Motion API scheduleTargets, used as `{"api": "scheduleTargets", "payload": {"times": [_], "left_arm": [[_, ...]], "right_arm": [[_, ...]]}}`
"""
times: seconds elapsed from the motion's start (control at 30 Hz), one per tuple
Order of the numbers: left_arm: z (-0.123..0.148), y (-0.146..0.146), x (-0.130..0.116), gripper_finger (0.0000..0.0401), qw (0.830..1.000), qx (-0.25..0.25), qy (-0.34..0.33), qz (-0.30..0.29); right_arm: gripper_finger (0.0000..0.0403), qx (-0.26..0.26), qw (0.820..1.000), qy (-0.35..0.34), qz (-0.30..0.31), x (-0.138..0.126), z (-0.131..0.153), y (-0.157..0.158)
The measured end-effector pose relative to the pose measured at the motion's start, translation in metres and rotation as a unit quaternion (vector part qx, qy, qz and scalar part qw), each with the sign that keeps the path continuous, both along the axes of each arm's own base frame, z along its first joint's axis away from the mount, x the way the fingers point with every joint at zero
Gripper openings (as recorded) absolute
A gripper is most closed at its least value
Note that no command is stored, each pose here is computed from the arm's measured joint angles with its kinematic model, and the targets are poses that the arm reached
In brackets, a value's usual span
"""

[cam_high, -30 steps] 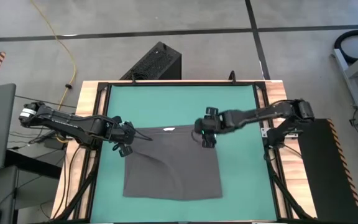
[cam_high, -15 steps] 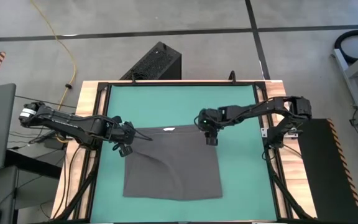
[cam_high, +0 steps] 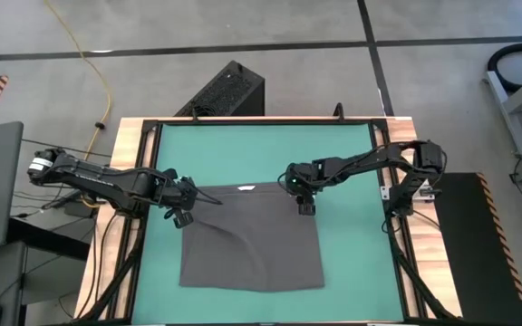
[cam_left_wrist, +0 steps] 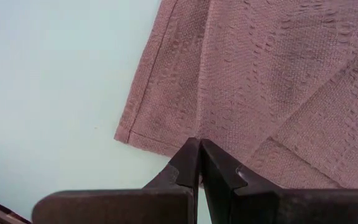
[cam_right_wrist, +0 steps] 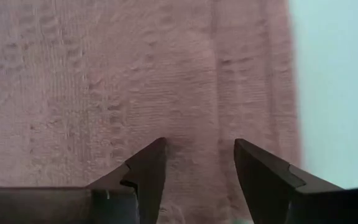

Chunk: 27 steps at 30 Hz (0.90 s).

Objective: Roll towel
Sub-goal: Roll the gray towel

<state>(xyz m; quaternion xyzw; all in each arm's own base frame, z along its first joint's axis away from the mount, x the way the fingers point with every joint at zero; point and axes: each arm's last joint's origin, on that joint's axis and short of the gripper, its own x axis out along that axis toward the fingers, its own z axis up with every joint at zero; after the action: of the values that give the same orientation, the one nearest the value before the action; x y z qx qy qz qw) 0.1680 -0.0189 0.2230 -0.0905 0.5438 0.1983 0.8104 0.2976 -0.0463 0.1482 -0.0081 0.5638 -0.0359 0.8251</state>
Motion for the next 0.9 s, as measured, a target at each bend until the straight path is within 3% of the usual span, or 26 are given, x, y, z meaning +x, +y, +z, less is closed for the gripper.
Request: {"api": "scheduleTargets", "payload": {"times": [0.23, 0.6, 0.9], "left_arm": [[0.0, 0.0, 0.0, 0.0, 1.0, -0.001, -0.001, 0.002], [0.0, 0.0, 0.0, 0.0, 1.0, -0.001, -0.001, 0.003], [0.0, 0.0, 0.0, 0.0, 1.0, 0.001, -0.001, 0.004]], "right_arm": [[0.0187, 0.01, 1.0, 0.004, 0.004, 0.002, -0.003, 0.001], [0.0019, 0.007, 1.0, -0.009, 0.0, -0.009, 0.018, 0.002], [0.0011, 0.016, 1.0, 0.003, -0.024, -0.009, 0.028, 0.004]]}}
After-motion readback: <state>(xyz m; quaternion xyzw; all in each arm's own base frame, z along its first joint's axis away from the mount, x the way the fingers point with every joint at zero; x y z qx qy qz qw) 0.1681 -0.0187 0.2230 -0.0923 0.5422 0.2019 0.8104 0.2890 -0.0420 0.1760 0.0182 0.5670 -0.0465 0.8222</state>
